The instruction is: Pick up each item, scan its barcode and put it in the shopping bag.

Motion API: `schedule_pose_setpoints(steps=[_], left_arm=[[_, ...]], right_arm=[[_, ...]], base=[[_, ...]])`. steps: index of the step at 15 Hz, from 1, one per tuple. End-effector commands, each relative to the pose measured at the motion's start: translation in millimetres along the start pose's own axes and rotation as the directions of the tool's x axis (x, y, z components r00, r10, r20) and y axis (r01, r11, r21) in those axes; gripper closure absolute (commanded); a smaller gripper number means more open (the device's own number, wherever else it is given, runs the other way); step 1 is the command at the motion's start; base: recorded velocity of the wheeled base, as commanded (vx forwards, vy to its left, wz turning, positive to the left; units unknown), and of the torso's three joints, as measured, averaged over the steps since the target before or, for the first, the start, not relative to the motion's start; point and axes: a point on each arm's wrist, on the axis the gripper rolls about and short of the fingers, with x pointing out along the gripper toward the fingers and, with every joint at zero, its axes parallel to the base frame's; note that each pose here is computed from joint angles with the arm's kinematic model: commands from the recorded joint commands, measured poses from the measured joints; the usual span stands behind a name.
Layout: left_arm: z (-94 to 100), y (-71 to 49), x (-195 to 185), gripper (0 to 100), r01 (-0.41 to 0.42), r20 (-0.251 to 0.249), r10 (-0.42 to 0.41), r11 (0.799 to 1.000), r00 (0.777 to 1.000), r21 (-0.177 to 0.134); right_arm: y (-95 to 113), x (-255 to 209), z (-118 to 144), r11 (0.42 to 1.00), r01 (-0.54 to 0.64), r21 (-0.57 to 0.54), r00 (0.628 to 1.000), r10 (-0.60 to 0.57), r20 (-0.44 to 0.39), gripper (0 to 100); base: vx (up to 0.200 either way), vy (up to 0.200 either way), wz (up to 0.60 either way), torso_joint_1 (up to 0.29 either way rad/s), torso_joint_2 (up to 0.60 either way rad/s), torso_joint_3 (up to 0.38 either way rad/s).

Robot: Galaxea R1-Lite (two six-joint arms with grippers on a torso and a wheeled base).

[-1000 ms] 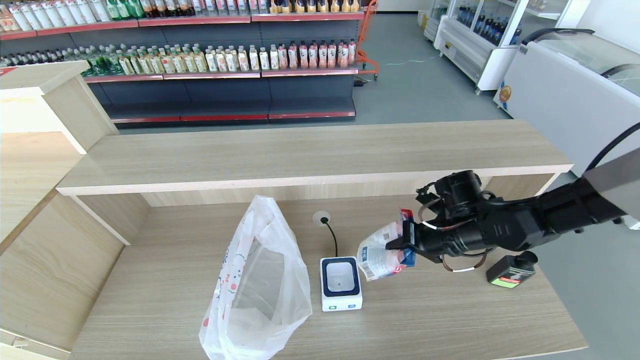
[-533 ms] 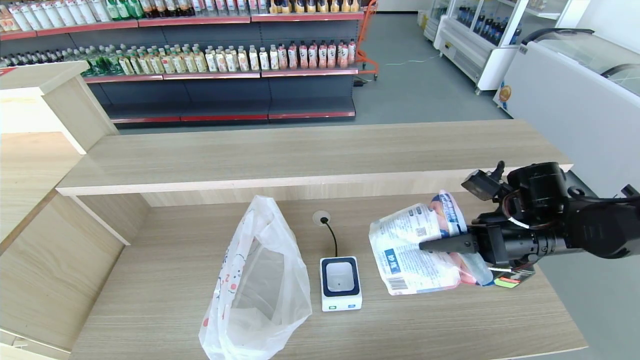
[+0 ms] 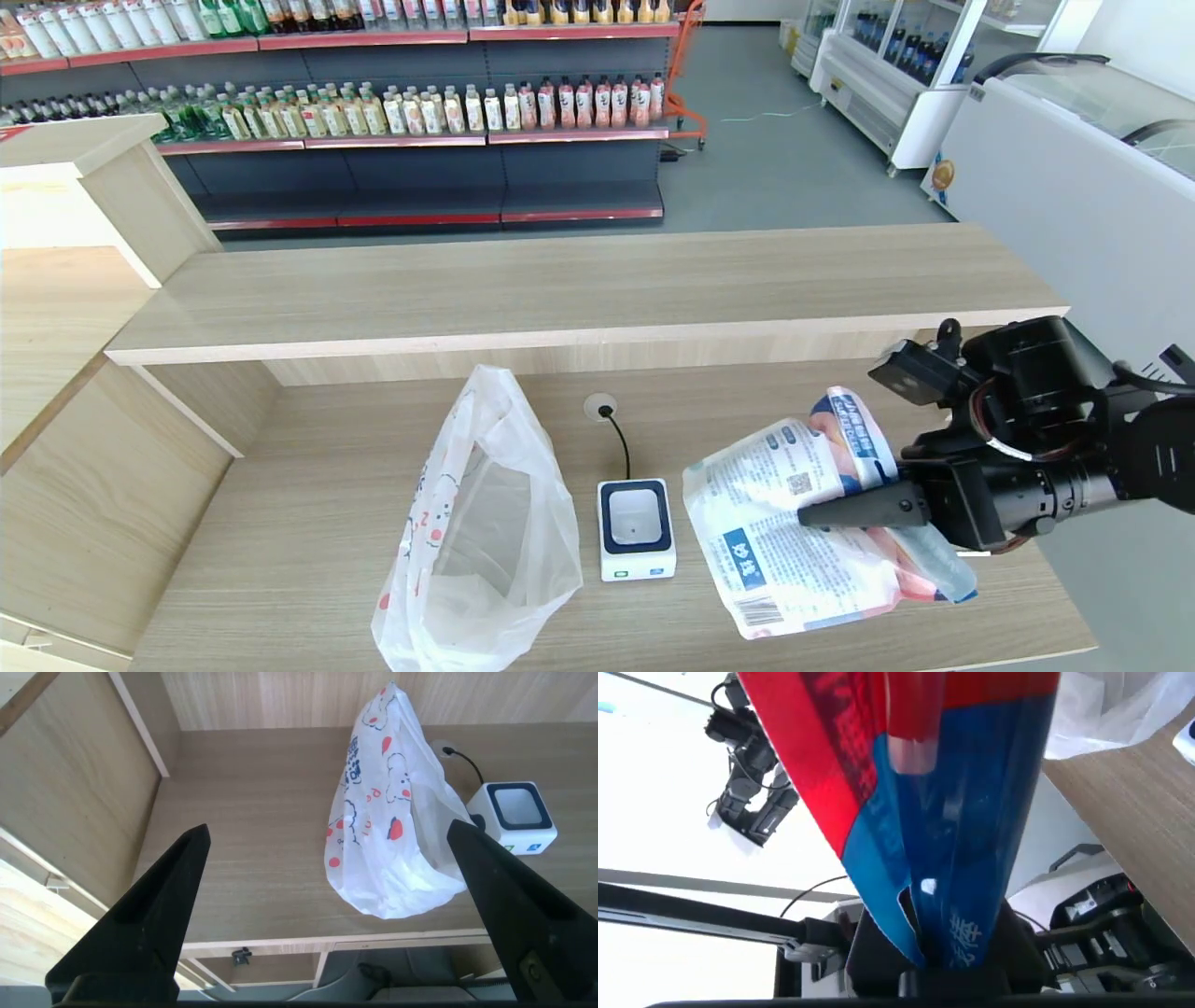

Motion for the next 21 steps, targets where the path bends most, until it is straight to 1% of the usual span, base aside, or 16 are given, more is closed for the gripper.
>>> schedule_pose_setpoints(steps=[1, 4, 5, 6, 10, 13, 18, 19, 20, 21], left_arm=[[0.0, 0.0, 0.0, 0, -0.001, 0.001, 0.001, 1.000, 1.000, -0.001], [0.0, 0.0, 0.0, 0, 0.001, 0.001, -0.001, 1.000, 1.000, -0.001], [0.0, 0.0, 0.0, 0, -0.001, 0.001, 0.001, 1.000, 1.000, -0.001], [0.0, 0.0, 0.0, 0, 0.001, 0.001, -0.001, 1.000, 1.000, -0.001], [0.0, 0.0, 0.0, 0, 0.001, 0.001, -0.001, 1.000, 1.000, -0.001], [0.0, 0.0, 0.0, 0, 0.001, 0.001, -0.001, 1.000, 1.000, -0.001], [0.0, 0.0, 0.0, 0, -0.001, 0.001, 0.001, 1.000, 1.000, -0.001], [0.0, 0.0, 0.0, 0, -0.001, 0.001, 0.001, 1.000, 1.000, -0.001], [0.0, 0.0, 0.0, 0, -0.001, 0.001, 0.001, 1.000, 1.000, -0.001], [0.0, 0.0, 0.0, 0, 0.001, 0.001, -0.001, 1.000, 1.000, -0.001]], right_arm=[[6.4, 9.4, -3.0, 1.000, -0.030, -0.010, 0.999, 0.029, -0.028, 100], [5.3, 18.2, -3.6, 0.999, -0.039, -0.011, 0.998, 0.038, -0.051, 100], [0.1, 23.2, -6.4, 1.000, -0.003, -0.005, 0.998, 0.003, -0.070, 100], [-3.1, 25.2, -8.1, 1.000, 0.005, 0.004, 0.997, -0.005, -0.078, 100], [-6.1, 30.3, -10.0, 1.000, -0.004, 0.000, 0.996, 0.004, -0.092, 100], [-6.1, 30.9, -6.8, 0.999, -0.003, -0.032, 0.997, 0.001, -0.082, 100], [-8.1, 32.2, -6.4, 0.999, -0.005, -0.041, 0.997, 0.002, -0.081, 100], [-7.1, 31.3, -6.1, 0.998, -0.004, -0.060, 0.997, -0.001, -0.078, 100], [-6.5, 28.9, -3.9, 0.991, 0.001, -0.135, 0.998, -0.010, -0.065, 100], [-6.1, 24.5, 1.1, 0.963, 0.048, -0.266, 0.997, -0.061, -0.039, 100]], base=[[0.000, 0.000, 0.00, 0.000, 0.00, 0.000], [0.000, 0.000, 0.00, 0.000, 0.00, 0.000], [0.000, 0.000, 0.00, 0.000, 0.00, 0.000], [0.000, 0.000, 0.00, 0.000, 0.00, 0.000], [0.000, 0.000, 0.00, 0.000, 0.00, 0.000], [0.000, 0.000, 0.00, 0.000, 0.00, 0.000], [0.000, 0.000, 0.00, 0.000, 0.00, 0.000], [0.000, 0.000, 0.00, 0.000, 0.00, 0.000], [0.000, 0.000, 0.00, 0.000, 0.00, 0.000], [0.000, 0.000, 0.00, 0.000, 0.00, 0.000]])
